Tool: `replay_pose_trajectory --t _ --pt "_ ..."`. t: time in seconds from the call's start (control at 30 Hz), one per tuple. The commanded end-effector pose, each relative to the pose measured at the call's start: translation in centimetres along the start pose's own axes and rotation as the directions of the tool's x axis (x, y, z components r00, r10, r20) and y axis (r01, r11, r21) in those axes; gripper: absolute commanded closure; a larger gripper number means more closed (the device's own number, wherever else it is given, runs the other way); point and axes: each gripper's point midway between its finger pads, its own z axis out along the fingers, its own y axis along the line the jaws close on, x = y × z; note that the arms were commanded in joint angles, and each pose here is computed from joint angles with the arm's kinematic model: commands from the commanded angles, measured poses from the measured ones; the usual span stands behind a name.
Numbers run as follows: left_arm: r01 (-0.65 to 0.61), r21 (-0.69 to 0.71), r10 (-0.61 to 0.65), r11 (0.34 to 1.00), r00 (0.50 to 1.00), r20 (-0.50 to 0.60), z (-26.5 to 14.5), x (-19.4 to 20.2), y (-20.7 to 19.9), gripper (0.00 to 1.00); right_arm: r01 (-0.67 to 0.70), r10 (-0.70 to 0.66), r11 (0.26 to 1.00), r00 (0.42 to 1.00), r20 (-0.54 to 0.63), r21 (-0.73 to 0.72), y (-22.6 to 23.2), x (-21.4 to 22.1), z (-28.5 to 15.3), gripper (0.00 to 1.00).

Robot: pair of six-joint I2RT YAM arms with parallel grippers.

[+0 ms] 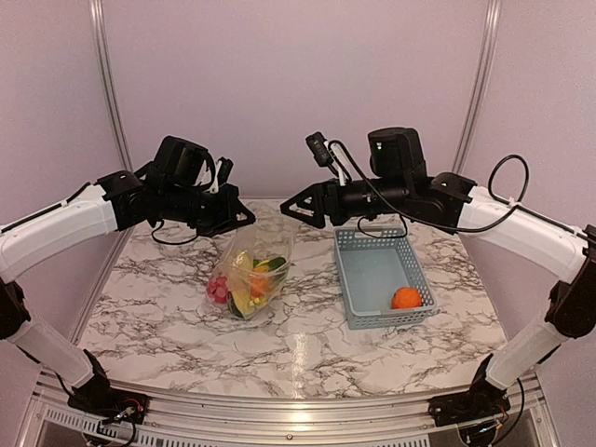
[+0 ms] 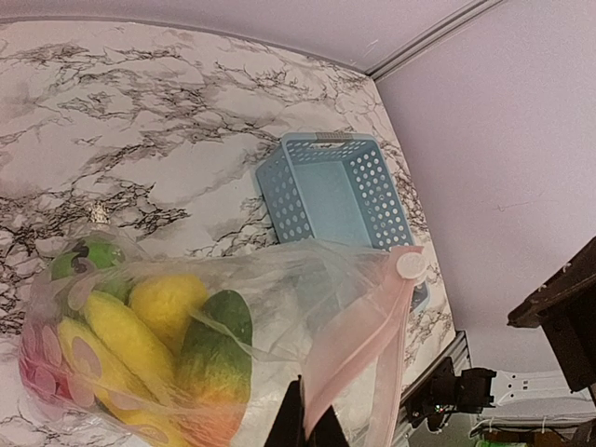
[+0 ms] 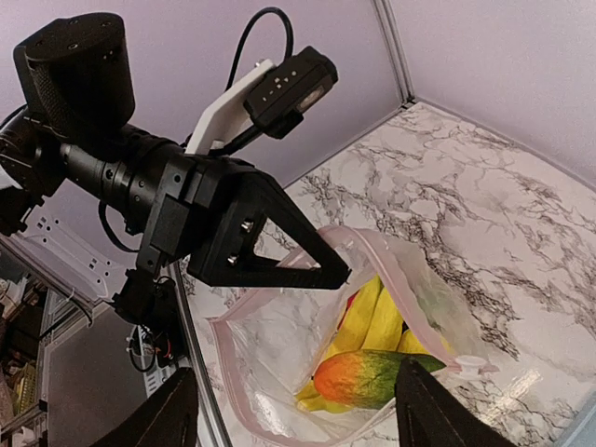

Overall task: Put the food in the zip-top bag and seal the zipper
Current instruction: Place the fake fruit in the zipper food storage bag, then adjust the zipper food storage bag at the center of the board.

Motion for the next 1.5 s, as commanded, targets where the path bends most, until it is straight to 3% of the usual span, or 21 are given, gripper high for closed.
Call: replay_pose_trajectory --t 0.0,0.2,0.33,0.57,0.6,0.77,0.9,1.03,1.2,1.27,1.4,1.47 --pt "-0.017 0.008 0.017 1.000 1.000 0.000 -0.4 0.1 0.2 1.00 0.047 -0.041 0.998 0.992 -0.118 0.050 0.6 2.2 -1.5 0.36" --pt "-0.026 0.008 0.026 1.000 1.000 -0.006 -0.3 -0.1 0.0 1.00 -0.113 0.179 0.945 0.964 -0.195 0.306 -3.4 5.1 -2.4 0.38" --pt "-0.033 -0.002 0.033 0.999 0.999 -0.024 0.0 0.0 0.0 1.00 -0.202 0.272 0.937 0.933 -0.234 0.285 -3.2 6.2 -0.9 0.39" --pt "-0.042 -0.011 0.041 0.999 0.998 -0.043 0.3 -0.1 -0.1 1.00 -0.218 0.297 0.926 0.925 -0.238 0.307 -4.7 5.8 2.1 0.40" --pt "-0.041 -0.013 0.040 0.999 0.998 -0.043 0.3 -0.1 -0.1 1.00 -0.221 0.306 0.921 0.920 -0.245 0.320 -5.1 6.1 2.5 0.44" --pt "-0.058 -0.017 0.057 0.998 0.997 -0.057 0.1 0.3 -0.2 0.95 -0.235 0.342 0.901 0.902 -0.263 0.365 -6.0 6.4 3.5 1.00" --pt "-0.230 -0.139 0.220 0.963 0.972 -0.082 -0.7 1.8 0.1 0.83 -0.271 0.347 0.912 0.911 -0.224 0.309 -4.6 4.3 3.4 1.00" --pt "-0.357 -0.272 0.303 0.894 0.927 -0.220 -1.2 4.2 1.5 0.80 -0.277 0.342 0.916 0.917 -0.206 0.291 -3.7 2.4 3.1 1.00" --pt "-0.351 -0.397 0.292 0.848 0.935 -0.203 -3.5 3.4 2.2 0.87 -0.291 0.353 0.910 0.918 -0.183 0.296 -3.9 1.1 2.8 1.00" --pt "-0.338 -0.420 0.300 0.842 0.941 -0.157 -4.4 2.4 1.7 0.98 -0.298 0.361 0.908 0.914 -0.186 0.295 -4.3 1.0 2.9 1.00" --pt "-0.323 -0.443 0.314 0.836 0.945 -0.095 -4.9 0.5 0.8 1.00 -0.313 0.370 0.907 0.912 -0.178 0.280 -4.7 0.3 3.1 1.00" --pt "-0.331 -0.430 0.320 0.840 0.942 -0.098 -4.2 0.0 0.0 1.00 -0.316 0.367 0.911 0.914 -0.171 0.266 -4.5 -0.5 3.0 0.84"
